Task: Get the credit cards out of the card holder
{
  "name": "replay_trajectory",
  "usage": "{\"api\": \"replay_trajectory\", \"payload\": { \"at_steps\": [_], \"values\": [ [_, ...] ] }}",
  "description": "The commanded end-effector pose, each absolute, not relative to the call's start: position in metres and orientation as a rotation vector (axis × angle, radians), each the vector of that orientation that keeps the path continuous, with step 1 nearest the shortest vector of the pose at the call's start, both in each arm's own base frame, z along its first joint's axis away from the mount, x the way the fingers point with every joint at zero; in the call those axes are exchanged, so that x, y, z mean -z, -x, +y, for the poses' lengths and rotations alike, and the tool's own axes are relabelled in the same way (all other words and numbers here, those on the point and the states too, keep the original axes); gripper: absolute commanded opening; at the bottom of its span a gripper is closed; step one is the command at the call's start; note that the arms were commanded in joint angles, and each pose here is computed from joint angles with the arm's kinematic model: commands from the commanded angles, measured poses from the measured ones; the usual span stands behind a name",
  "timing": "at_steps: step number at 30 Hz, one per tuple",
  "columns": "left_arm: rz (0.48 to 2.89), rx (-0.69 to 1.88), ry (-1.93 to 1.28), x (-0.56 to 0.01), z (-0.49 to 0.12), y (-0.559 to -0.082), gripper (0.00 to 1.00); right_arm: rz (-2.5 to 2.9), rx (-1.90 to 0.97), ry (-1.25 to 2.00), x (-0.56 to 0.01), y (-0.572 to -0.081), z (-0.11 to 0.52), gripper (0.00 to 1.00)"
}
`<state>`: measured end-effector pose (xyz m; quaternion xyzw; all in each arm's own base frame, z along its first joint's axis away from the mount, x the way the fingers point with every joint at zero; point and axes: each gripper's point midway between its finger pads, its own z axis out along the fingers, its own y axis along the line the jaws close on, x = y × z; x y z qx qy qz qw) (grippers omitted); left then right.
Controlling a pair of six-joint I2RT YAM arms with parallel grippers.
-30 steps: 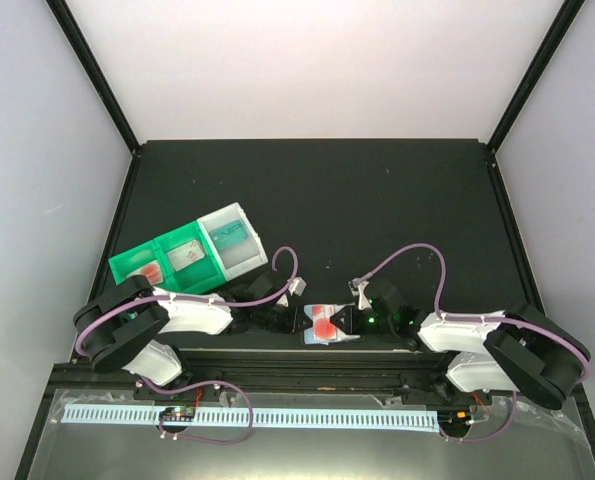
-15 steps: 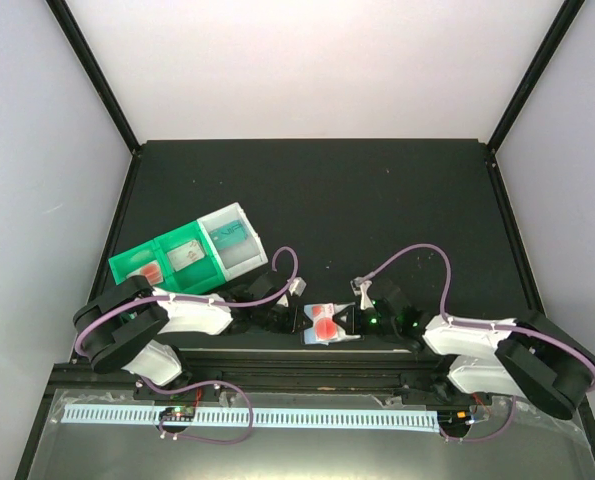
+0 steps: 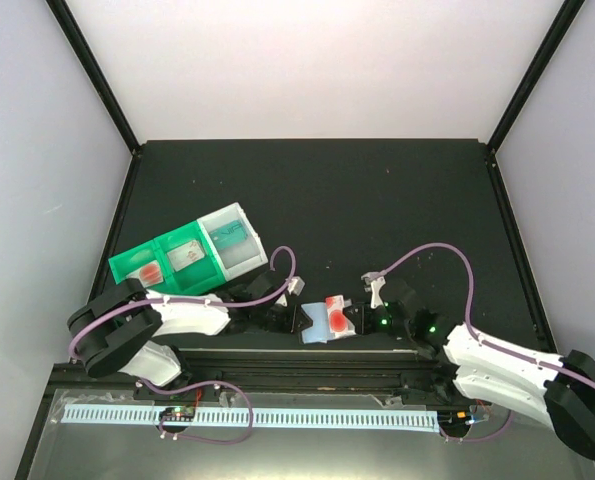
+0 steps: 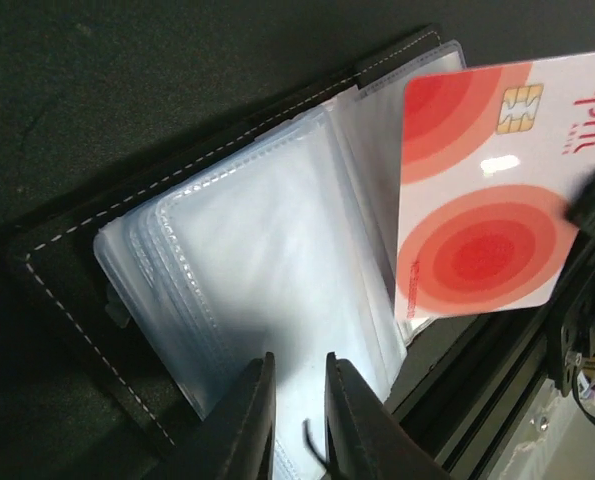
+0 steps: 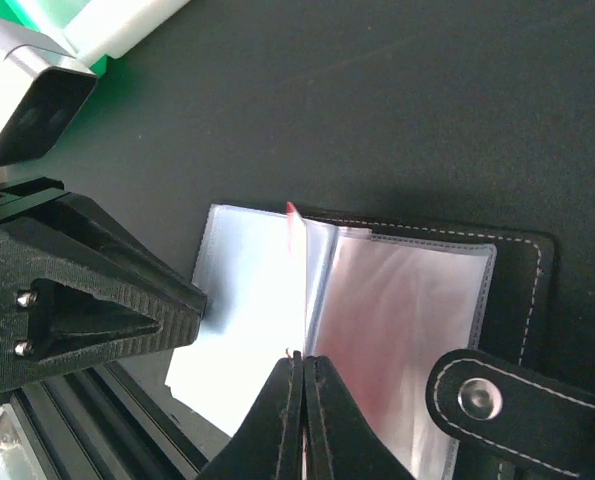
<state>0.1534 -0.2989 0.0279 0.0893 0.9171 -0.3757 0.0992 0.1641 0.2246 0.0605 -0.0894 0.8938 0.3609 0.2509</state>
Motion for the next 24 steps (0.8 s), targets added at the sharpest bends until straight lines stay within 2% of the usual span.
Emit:
{"api": "replay_trajectory", "payload": {
  "at_steps": [1,6,13,18,24],
  "values": [
    [2.691,1.057,-0.283,-0.040,-0.298,-0.159,0.20,2.388,-0.901,0.365,-0.075,-0.166,0.220,0.01],
    [2.633,1.051,-0.332,-0.064,-0.297,-0.163,0.42,2.340,-0.909,0.534,-0.091,-0.156,0.224,0.01],
    [2.436,1.089,-0.485,-0.121,-0.290,-0.160,0.60,2.260,-1.071,0.701,-0.122,-0.134,0.239,0.01],
    [2.356,1.147,-0.596,-0.151,-0.286,-0.146,0.64,2.205,-1.247,0.830,-0.138,-0.112,0.253,0.01],
    [2.286,1.246,-0.721,-0.173,-0.284,-0.125,0.62,2.129,-1.451,0.951,-0.149,-0.089,0.265,0.01]
  ]
}}
